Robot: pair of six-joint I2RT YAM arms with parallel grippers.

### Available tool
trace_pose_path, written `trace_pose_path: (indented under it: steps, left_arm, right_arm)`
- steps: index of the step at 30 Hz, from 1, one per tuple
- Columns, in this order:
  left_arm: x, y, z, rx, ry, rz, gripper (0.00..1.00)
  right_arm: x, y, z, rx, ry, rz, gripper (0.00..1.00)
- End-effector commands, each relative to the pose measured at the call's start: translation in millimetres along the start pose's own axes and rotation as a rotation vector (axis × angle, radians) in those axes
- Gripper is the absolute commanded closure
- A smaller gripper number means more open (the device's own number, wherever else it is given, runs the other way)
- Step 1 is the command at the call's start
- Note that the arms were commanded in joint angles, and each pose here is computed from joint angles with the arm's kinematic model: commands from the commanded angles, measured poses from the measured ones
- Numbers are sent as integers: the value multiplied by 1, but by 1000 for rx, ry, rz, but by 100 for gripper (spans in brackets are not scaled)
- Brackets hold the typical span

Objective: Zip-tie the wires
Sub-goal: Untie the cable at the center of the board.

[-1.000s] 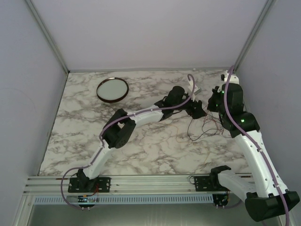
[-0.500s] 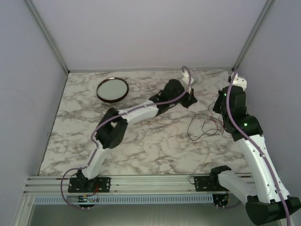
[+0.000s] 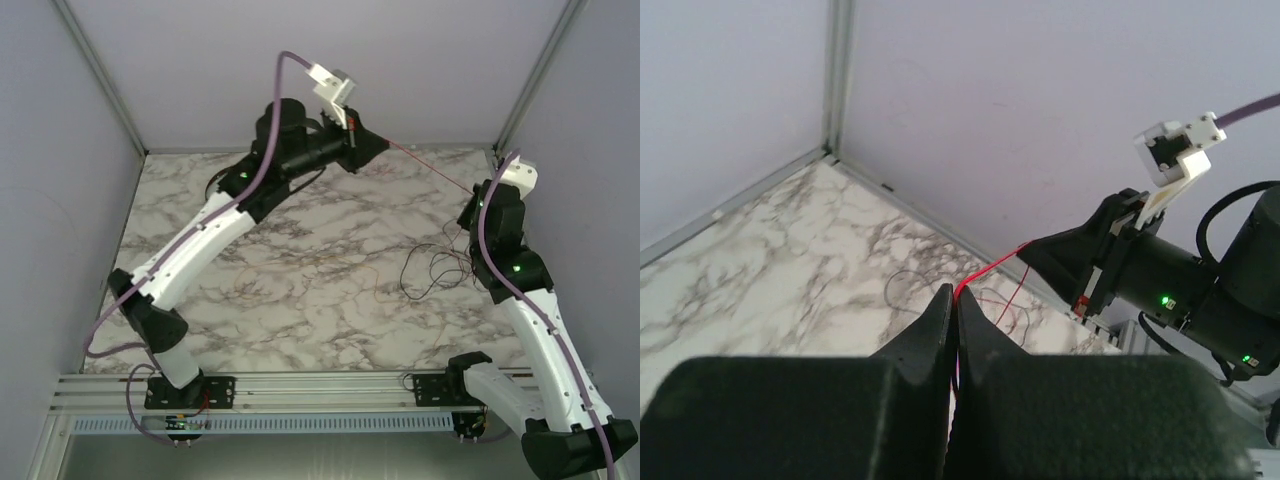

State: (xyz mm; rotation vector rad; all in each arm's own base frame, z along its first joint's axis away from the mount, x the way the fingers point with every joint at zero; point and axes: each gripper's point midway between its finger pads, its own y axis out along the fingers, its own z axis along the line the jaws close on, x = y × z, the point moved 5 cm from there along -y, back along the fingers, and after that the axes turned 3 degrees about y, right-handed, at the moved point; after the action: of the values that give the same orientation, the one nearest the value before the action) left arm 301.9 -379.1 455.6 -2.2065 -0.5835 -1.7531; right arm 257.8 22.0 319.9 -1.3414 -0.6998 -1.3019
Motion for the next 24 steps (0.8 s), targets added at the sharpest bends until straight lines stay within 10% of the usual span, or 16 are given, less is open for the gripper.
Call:
trace_pose_path:
  steps: [1,18,24]
  left_arm:
    - [65,-62,10,121,-7,-131,100]
    - [96,-214,46,457,-21,-246,100]
    - [82,-197,50,390,-55,-189,100]
  right_arm:
    - [-11,10,-25,-154,15,-36,100]
    - [-29,34,-49,-216,-10,-48,99]
    - [-44,36,-11,115,-53,52,68]
